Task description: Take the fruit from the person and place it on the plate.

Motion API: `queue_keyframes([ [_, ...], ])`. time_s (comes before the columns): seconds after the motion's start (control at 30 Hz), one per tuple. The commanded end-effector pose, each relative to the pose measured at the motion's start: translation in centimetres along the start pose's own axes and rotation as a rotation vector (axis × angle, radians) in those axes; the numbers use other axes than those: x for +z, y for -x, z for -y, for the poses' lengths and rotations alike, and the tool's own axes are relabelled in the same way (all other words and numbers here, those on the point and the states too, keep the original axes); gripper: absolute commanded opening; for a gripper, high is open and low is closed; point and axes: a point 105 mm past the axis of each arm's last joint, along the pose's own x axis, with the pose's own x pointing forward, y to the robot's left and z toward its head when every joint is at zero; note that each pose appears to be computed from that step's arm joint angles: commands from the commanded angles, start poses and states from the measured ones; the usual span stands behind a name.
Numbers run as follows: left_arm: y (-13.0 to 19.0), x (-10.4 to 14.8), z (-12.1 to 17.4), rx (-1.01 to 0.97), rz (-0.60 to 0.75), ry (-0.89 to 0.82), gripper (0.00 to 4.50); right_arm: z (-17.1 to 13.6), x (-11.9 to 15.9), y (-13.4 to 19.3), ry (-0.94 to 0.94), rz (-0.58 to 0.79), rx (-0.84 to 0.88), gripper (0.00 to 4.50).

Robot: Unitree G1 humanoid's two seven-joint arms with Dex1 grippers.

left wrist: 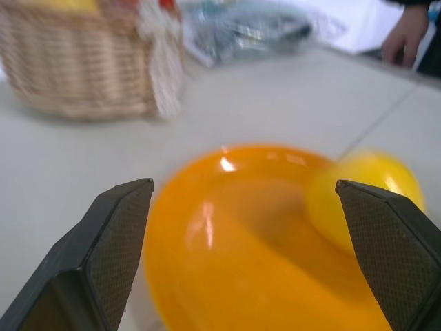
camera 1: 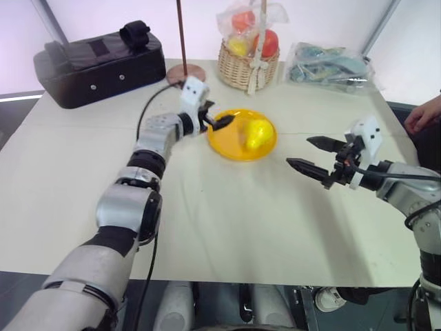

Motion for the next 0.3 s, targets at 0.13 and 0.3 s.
queue_keyframes([
  [0.13, 4.4, 1.6, -1.3, 0.048, 0.051, 0.0, 4.44, 0.4, 1.2, -0.5, 0.028, 0.051, 0.004, 4.5],
  [0.3, 4.7, 1.6, -1.0, 0.055, 0.042, 0.009, 4.44, 0.5, 1.2, -0.6, 0.029, 0.051, 0.005, 4.5],
])
